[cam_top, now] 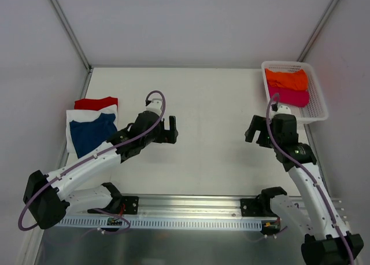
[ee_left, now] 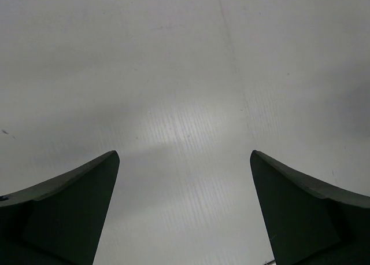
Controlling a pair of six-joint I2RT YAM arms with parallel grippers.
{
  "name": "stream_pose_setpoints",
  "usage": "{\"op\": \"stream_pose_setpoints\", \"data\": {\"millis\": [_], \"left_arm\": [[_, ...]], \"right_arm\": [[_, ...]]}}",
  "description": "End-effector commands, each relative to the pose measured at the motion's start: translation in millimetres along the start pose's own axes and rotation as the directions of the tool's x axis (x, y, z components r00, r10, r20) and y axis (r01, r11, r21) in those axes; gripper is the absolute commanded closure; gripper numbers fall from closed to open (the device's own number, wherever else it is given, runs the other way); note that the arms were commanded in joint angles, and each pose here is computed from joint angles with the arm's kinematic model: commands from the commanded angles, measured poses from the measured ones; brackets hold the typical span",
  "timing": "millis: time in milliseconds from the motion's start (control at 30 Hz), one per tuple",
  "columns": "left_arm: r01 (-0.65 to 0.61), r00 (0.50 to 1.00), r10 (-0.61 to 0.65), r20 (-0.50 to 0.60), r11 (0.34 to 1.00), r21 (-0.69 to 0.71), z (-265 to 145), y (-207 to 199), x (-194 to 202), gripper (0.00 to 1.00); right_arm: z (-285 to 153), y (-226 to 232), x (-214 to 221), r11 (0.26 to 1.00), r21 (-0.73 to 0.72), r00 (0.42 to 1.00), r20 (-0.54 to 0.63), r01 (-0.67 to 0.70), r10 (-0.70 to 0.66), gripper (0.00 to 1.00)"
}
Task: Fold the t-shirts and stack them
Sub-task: Grab the tshirt from the pile
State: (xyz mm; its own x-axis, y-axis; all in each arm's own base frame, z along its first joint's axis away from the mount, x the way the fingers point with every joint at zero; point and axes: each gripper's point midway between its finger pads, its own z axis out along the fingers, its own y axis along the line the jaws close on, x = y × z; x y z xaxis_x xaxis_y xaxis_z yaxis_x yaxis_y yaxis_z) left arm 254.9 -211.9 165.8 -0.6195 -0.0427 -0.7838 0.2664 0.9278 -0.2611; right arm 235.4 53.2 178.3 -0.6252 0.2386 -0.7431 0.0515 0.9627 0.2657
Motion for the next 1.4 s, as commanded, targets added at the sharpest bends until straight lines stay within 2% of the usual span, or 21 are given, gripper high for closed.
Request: {"op": "stream_pose_setpoints", "data": {"millis": [0,67,100,200,300,333,400,500,533,633,767,933,1167,1200,1267,1367], "left_arm": [[-0.028,1.0,0.029,0.013,0.998,-0.048,-1.5,11.1,-2.3,0.01],[-0.031,0.999,0.032,0.012,0.998,-0.053,-1.6,13.7,0.0,0.01],[-0.039,0.999,0.04,0.011,0.998,-0.055,-1.6,14.8,0.8,0.01],[-0.047,0.999,0.048,0.013,0.997,-0.061,-2.8,17.2,1.8,0.01],[-0.043,0.999,0.044,0.011,0.997,-0.061,-5.4,20.0,5.4,0.01],[-0.043,0.999,0.044,0.013,0.997,-0.06,-6.9,21.0,6.6,0.01],[-0.05,0.998,0.052,0.025,0.996,-0.07,-13.1,27.3,9.2,0.01],[-0.058,0.996,0.064,0.055,0.994,-0.097,-22.5,39.5,11.2,0.01],[-0.055,0.995,0.063,0.081,0.994,-0.092,-28.5,40.9,7.8,0.01],[-0.061,0.991,0.073,0.109,0.992,-0.107,-35.7,49.6,9.3,0.01],[-0.062,0.989,0.075,0.129,0.993,-0.104,-40.7,55.4,13.4,0.01],[-0.068,0.988,0.082,0.131,0.991,-0.114,-41.9,62.0,21.0,0.01],[-0.018,0.99,0.028,0.135,0.997,-0.076,-43.7,61.4,33.9,0.01],[-0.017,0.991,0.026,0.131,0.997,-0.07,-43.4,62.0,37.7,0.01],[-0.02,0.987,0.029,0.155,0.998,-0.065,-47.3,63.8,36.5,0.01],[-0.026,0.981,0.038,0.192,0.997,-0.066,-52.9,66.8,32.1,0.01]], "right_arm": [[14.1,-19.6,-7.8,0.975,0.184,0.992,-0.008,0.127,-0.128,0.01],[14.3,-17.1,-11.4,0.929,0.284,0.971,-0.026,0.236,-0.238,0.01],[14.3,-4.9,-22.1,0.917,0.277,0.956,-0.02,0.288,-0.294,0.01],[43.4,38.0,-17.6,0.852,0.185,0.872,-0.091,0.49,-0.481,0.01],[77.4,36.2,-38.7,0.777,0.325,0.842,-0.172,0.539,-0.512,0.01],[91.1,23.4,-57.2,0.712,0.435,0.832,-0.224,0.551,-0.507,0.01],[106.2,13.1,-73.9,0.684,0.49,0.839,-0.257,0.541,-0.48,0.0],[133.1,-7.3,-101.2,0.749,0.514,0.908,-0.223,0.419,-0.355,0.01],[141.1,-17.9,-115.1,0.782,0.519,0.938,-0.172,0.347,-0.302,0.01],[153.0,-34.0,-142.8,0.825,0.499,0.963,-0.102,0.267,-0.25,0.01],[170.4,-52.2,-168.1,0.847,0.482,0.974,-0.077,0.223,-0.212,0.01],[193.9,-59.7,-200.9,0.923,0.368,0.989,0.046,0.111,-0.137,0.0],[234.1,-72.9,-240.1,0.934,0.356,0.991,0.114,0.025,-0.07,0.0],[239.9,-75.2,-239.1,0.937,0.35,0.994,0.095,0.017,-0.053,0.01],[255.9,-79.6,-260.7,0.947,0.321,0.993,0.114,-0.004,-0.034,0.0],[265.2,-93.1,-279.6,0.936,0.352,0.992,0.121,-0.021,-0.023,0.01]]}}
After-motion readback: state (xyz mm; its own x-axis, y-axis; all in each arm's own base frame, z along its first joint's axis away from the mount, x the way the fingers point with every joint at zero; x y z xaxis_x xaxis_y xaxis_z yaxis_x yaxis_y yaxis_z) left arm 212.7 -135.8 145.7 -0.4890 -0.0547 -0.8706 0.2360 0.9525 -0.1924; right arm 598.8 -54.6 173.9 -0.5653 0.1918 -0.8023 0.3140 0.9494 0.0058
